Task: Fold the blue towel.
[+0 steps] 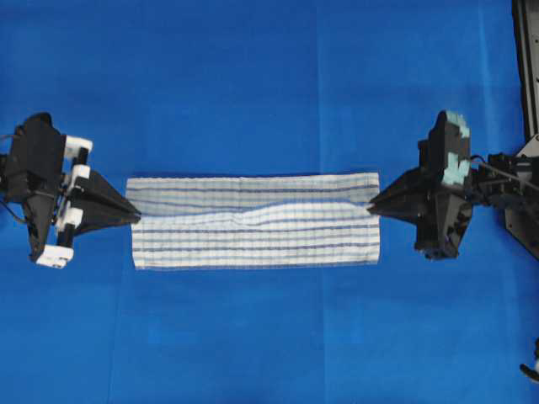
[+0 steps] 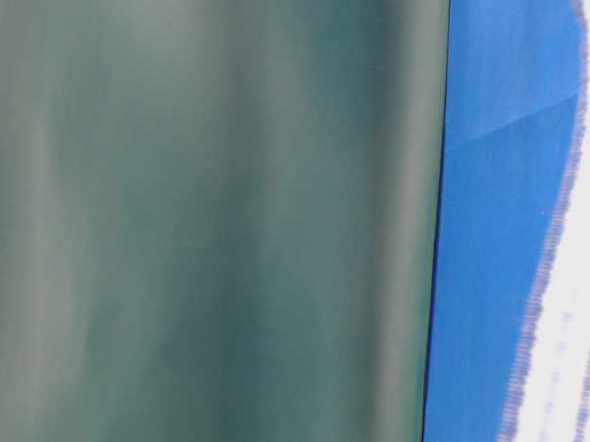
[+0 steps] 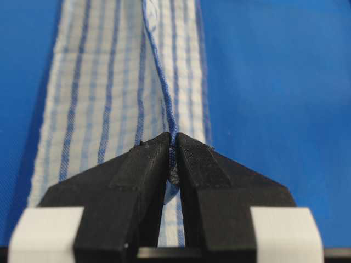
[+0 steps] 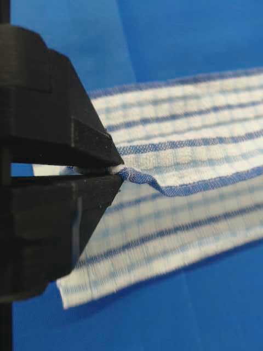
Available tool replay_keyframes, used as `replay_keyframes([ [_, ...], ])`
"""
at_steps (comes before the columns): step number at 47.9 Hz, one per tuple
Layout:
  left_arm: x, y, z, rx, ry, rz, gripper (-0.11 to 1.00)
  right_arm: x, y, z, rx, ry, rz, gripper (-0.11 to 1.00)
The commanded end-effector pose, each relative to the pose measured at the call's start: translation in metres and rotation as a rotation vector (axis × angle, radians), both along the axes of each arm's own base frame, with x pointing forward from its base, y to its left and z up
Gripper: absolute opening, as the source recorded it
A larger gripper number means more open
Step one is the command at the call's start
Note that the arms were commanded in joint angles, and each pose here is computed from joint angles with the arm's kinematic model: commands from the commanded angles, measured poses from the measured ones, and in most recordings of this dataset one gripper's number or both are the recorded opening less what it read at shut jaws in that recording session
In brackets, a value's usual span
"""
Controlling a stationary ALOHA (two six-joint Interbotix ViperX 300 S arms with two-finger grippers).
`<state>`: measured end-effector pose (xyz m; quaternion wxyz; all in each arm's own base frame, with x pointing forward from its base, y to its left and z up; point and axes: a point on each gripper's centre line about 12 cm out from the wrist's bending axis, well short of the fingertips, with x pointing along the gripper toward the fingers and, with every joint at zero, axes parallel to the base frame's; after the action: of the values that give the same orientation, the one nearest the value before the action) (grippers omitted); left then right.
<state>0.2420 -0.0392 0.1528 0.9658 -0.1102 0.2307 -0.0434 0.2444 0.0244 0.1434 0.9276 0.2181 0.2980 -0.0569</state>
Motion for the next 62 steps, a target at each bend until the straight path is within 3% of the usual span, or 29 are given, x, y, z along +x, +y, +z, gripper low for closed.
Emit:
replay_keyframes([
  [1,0.007,-0.004,0.003,-0.005,-0.018,-0.008,0.04,0.005,0.005,0.006,0.000,-0.024,0.014,0.27],
  [24,0.020,-0.021,-0.026,0.012,0.051,-0.061,0.04,0.006,0.022,-0.024,-0.013,0.081,0.068,0.27],
  [36,0.024,-0.024,-0.029,0.015,0.060,-0.068,0.06,0.008,0.035,-0.025,-0.020,0.078,0.111,0.29],
  [38,0.023,-0.025,-0.029,0.015,0.060,-0.074,0.10,0.008,0.036,-0.025,-0.020,0.077,0.114,0.37],
  [42,0.022,-0.030,-0.028,0.016,0.060,-0.093,0.28,0.008,0.036,-0.025,-0.021,0.075,0.116,0.63],
  [45,0.020,-0.032,-0.029,0.017,0.064,-0.102,0.46,0.008,0.036,-0.025,-0.024,0.075,0.116,0.82],
  [48,0.019,-0.031,-0.028,0.017,0.069,-0.101,0.66,0.008,0.036,-0.024,-0.026,0.072,0.119,0.94],
  [53,0.016,-0.031,-0.027,0.021,0.087,-0.103,0.87,0.009,0.036,-0.020,-0.025,0.058,0.121,0.93],
  [62,0.013,-0.020,-0.016,0.029,0.096,-0.071,0.79,0.008,0.033,-0.007,-0.033,0.005,0.123,0.92],
])
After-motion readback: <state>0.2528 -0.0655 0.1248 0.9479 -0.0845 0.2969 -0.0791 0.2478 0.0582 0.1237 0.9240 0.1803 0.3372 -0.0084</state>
